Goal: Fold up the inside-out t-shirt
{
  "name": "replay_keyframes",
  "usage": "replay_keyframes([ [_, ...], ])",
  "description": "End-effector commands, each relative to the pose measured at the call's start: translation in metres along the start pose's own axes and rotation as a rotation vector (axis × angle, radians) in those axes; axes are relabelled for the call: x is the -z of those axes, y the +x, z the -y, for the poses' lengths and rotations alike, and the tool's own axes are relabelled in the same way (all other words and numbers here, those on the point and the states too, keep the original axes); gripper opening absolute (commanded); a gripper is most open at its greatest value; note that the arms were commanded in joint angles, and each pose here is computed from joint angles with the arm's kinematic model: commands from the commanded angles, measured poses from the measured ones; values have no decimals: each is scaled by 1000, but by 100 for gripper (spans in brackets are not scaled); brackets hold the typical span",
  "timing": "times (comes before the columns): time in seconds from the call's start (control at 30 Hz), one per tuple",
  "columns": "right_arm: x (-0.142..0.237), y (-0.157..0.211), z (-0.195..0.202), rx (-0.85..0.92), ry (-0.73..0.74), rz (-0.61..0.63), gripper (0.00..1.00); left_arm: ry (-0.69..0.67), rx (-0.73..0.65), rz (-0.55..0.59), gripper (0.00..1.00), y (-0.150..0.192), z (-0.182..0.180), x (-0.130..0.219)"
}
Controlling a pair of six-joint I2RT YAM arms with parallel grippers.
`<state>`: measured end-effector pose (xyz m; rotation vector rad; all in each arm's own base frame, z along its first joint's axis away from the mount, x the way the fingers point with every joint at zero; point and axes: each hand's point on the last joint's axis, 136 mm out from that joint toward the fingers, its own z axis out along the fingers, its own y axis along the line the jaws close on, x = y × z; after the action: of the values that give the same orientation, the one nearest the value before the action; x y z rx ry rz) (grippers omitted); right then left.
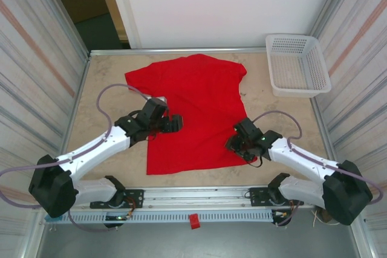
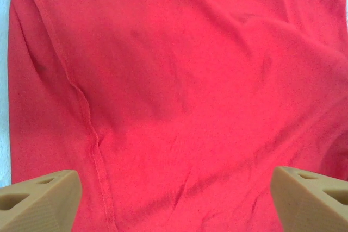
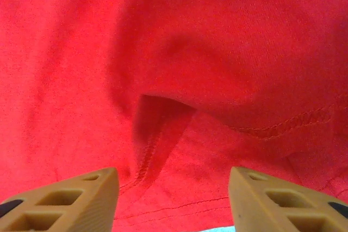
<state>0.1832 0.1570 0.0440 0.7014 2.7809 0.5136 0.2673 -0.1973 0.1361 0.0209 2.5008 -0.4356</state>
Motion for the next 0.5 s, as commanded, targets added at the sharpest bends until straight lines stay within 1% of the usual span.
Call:
replay_keyframes([
  [0.0, -9, -2, -5, -54, 4, 34, 50, 7, -20, 9, 90, 3, -1, 5],
  [0.27, -22, -2, -16, -25, 29, 30, 48, 15, -22, -9, 91, 15, -2, 2],
  [0.33, -25, -2, -17, -23, 36, 28, 45, 17, -24, -16, 91, 19, -2, 0],
  [0.47, -21, -3, -23, -10, 32, 34, 35, 20, -33, -22, 91, 22, -1, -1],
])
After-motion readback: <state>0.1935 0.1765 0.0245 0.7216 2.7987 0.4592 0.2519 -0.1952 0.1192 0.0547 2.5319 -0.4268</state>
